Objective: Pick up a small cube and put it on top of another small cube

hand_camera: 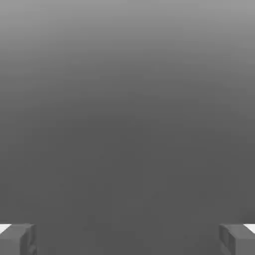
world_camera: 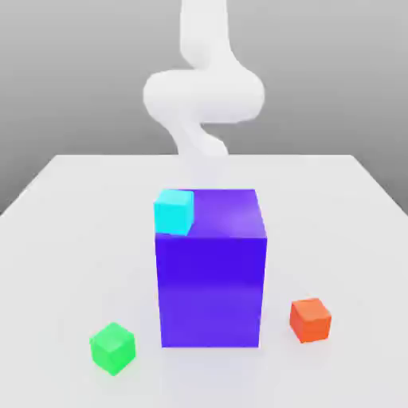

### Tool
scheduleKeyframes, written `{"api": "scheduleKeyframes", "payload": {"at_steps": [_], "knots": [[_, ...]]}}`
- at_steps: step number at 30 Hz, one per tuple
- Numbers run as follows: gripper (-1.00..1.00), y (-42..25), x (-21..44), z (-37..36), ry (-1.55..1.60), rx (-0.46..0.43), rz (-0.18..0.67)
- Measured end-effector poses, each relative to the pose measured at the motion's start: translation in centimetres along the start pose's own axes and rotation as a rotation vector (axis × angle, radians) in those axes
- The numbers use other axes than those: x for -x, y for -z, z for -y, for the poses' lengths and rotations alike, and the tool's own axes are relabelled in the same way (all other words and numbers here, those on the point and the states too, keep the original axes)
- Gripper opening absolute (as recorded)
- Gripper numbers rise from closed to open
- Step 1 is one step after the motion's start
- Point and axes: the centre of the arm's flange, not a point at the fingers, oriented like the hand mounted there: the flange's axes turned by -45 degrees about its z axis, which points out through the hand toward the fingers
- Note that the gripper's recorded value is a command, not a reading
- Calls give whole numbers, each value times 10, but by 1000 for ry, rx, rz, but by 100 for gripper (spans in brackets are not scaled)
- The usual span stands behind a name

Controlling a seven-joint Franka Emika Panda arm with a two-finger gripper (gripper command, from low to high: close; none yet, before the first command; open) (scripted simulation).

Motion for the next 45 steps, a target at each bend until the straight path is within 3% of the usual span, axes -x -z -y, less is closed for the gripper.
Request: {"api": "scheduleKeyframes", "payload": {"at_steps": [7, 14, 20, 26, 34, 38, 39, 45], "knots": [[0, -112, -5, 45, -222, -93, 203], [0, -222, 23, 106, -417, -76, 402], [0, -306, 75, 171, -548, 9, 548], [0, -382, 141, 216, -681, 160, 633], [0, -461, 252, 269, -806, 391, 644], [0, -507, 301, 270, -820, 424, 635], [-100, -515, 309, 269, -821, 425, 635], [-100, -518, 312, 269, -822, 423, 634]]}}
